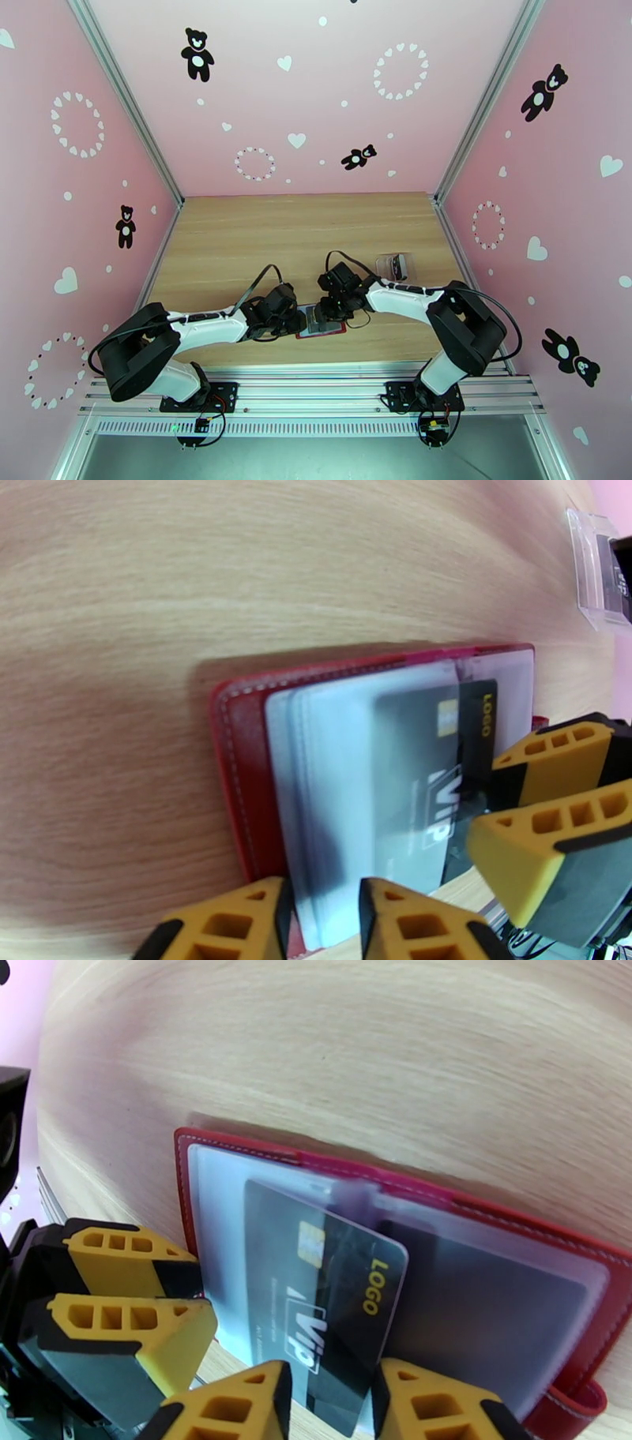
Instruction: Put the credit cards into the card holder
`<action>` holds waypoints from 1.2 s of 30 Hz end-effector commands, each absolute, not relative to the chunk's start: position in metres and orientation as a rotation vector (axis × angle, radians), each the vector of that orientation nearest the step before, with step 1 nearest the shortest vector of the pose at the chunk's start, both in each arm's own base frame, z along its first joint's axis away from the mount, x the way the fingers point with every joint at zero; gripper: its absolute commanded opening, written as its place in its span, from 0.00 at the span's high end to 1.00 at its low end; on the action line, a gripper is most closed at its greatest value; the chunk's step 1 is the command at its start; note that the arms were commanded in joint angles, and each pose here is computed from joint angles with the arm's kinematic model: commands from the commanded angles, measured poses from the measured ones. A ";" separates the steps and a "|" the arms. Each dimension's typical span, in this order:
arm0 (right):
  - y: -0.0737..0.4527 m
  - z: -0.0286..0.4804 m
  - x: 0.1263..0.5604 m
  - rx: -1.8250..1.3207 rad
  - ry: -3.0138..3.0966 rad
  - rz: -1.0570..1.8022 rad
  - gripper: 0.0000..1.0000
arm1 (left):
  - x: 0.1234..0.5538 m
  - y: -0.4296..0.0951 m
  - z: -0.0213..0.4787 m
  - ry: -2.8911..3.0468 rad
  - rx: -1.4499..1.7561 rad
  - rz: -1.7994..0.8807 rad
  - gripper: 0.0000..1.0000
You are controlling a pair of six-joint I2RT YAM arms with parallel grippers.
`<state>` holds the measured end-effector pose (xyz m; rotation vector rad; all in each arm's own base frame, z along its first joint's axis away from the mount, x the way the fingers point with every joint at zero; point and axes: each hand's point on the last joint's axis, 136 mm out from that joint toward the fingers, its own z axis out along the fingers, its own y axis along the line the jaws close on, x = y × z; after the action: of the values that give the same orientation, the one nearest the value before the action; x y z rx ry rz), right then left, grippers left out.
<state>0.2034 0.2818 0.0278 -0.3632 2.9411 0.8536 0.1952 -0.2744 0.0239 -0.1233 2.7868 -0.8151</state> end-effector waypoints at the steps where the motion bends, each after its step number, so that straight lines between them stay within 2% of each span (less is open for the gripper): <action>1: 0.289 0.028 0.206 -0.361 2.954 0.846 0.68 | 0.195 -0.274 0.021 2.794 -0.092 -0.774 0.70; 24: 0.314 0.033 0.194 -0.384 2.941 0.942 0.67 | 0.194 -0.274 0.023 2.786 -0.086 -0.781 0.70; 32: 0.292 0.054 0.208 -0.407 2.888 0.733 0.61 | 0.194 -0.272 0.030 2.762 -0.091 -0.793 0.70; 36: 0.288 0.056 0.210 -0.411 2.879 0.700 0.62 | 0.193 -0.271 0.032 2.756 -0.094 -0.800 0.70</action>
<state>0.2059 0.2917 0.0451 -0.3910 2.9046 0.7549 0.1961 -0.2746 0.0297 -0.1096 2.7639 -0.8142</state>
